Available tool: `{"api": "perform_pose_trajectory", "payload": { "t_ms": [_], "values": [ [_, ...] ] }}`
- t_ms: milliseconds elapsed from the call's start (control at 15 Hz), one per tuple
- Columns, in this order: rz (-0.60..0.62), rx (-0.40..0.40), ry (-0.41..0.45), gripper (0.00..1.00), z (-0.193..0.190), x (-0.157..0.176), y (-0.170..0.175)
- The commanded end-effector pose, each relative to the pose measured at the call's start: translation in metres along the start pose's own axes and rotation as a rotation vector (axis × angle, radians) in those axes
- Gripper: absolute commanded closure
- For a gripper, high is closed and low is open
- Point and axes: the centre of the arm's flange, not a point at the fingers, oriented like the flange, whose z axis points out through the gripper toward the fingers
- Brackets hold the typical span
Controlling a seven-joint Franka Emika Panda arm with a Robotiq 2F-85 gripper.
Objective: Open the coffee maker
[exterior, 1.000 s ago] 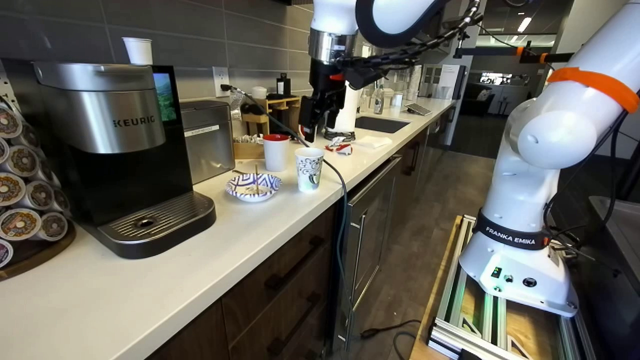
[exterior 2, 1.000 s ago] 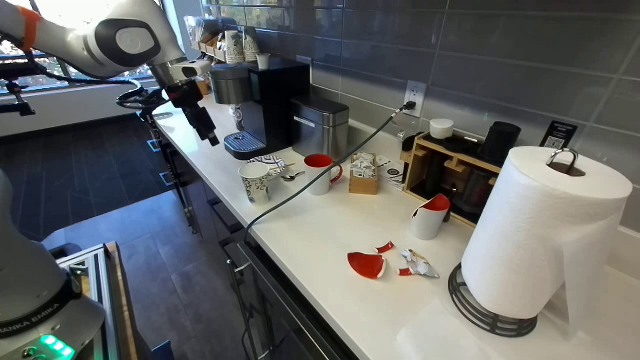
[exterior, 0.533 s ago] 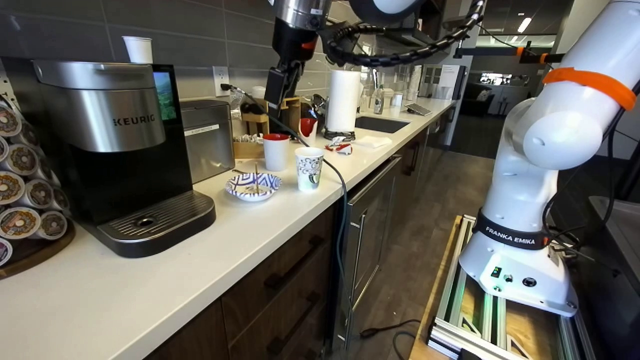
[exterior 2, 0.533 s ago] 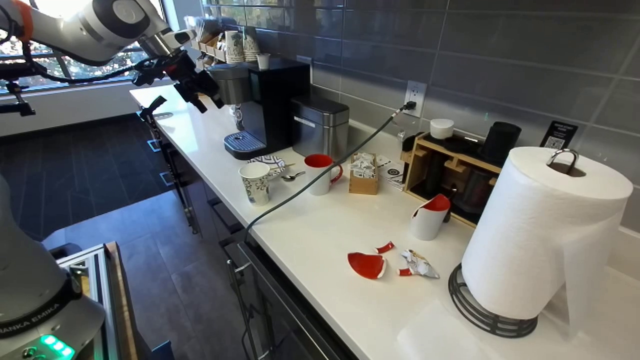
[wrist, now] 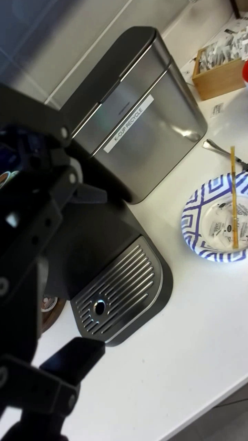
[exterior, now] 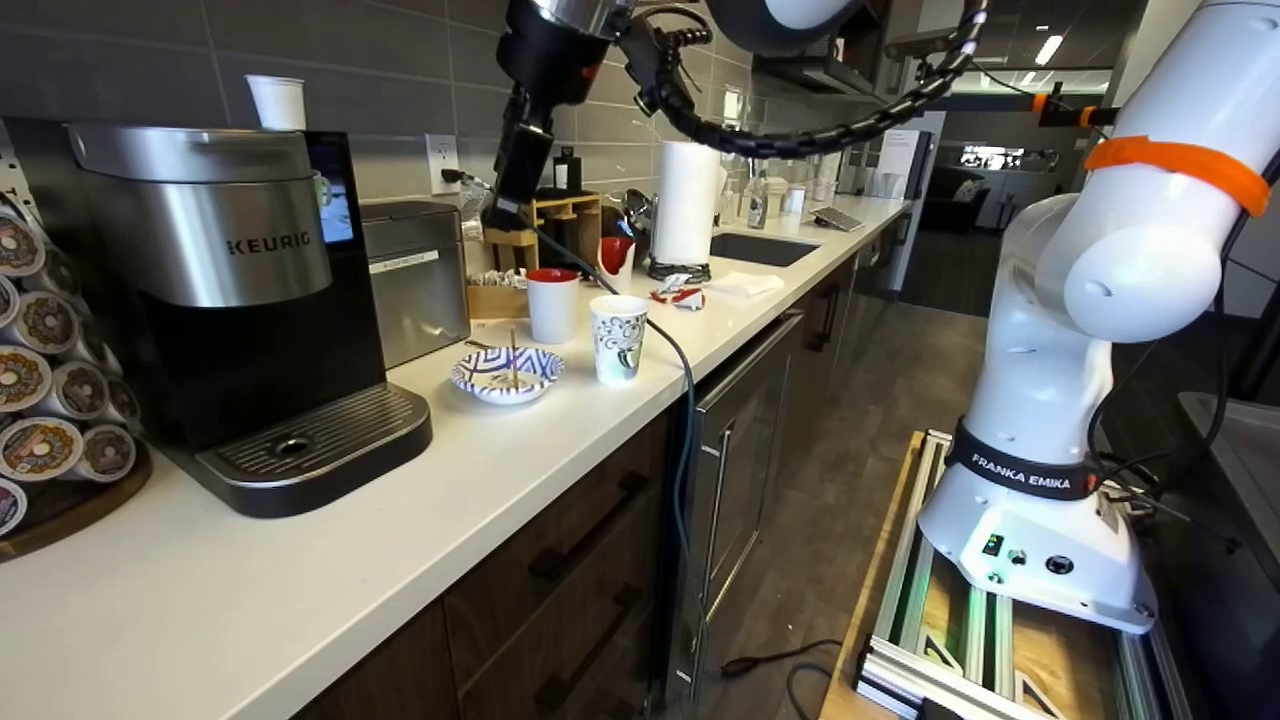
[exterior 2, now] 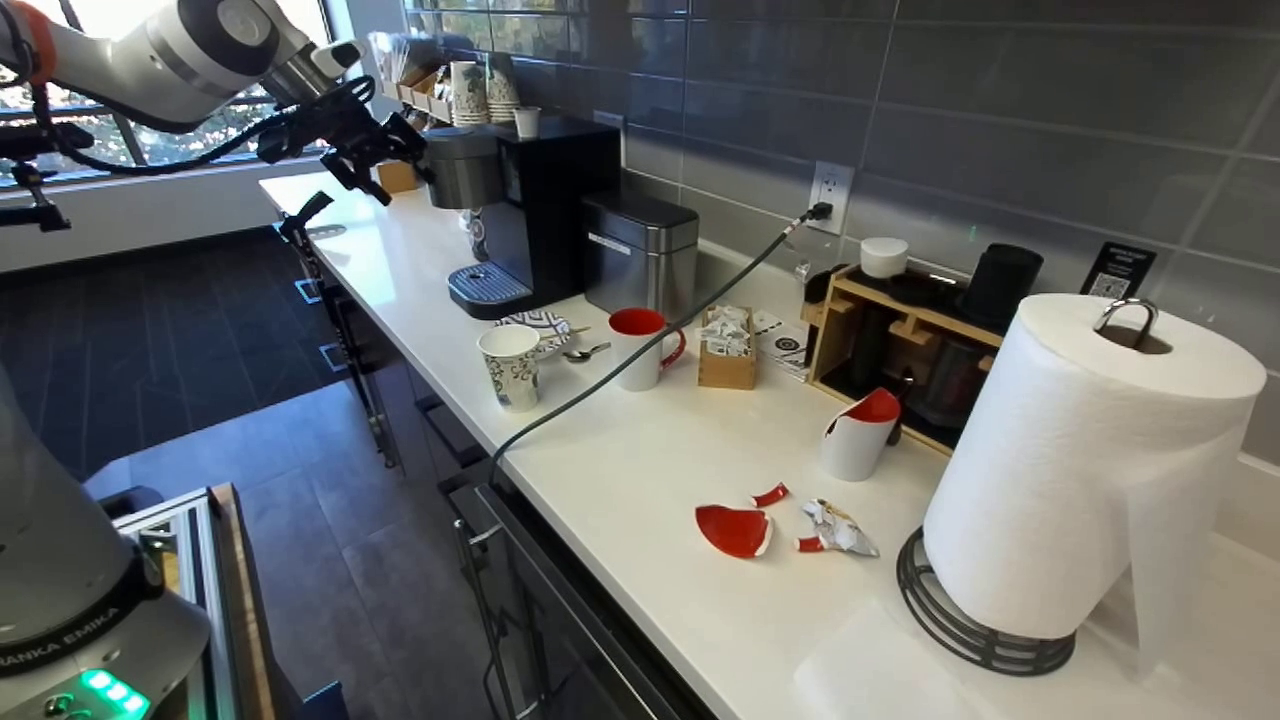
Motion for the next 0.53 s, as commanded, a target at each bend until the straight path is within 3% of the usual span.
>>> {"api": "perform_pose_trajectory", "payload": {
  "t_ms": [0,133,200,467],
  "values": [
    [-0.016,0.004,0.004,0.00,0.000,0.000,-0.002],
    [-0.034,-0.007,0.024,0.00,-0.001,0.000,-0.002],
    [-0.105,-0.048,0.104,0.00,-0.003,0.004,-0.007],
    [-0.268,-0.076,0.260,0.00,-0.016,0.009,-0.028]
  ]
}}
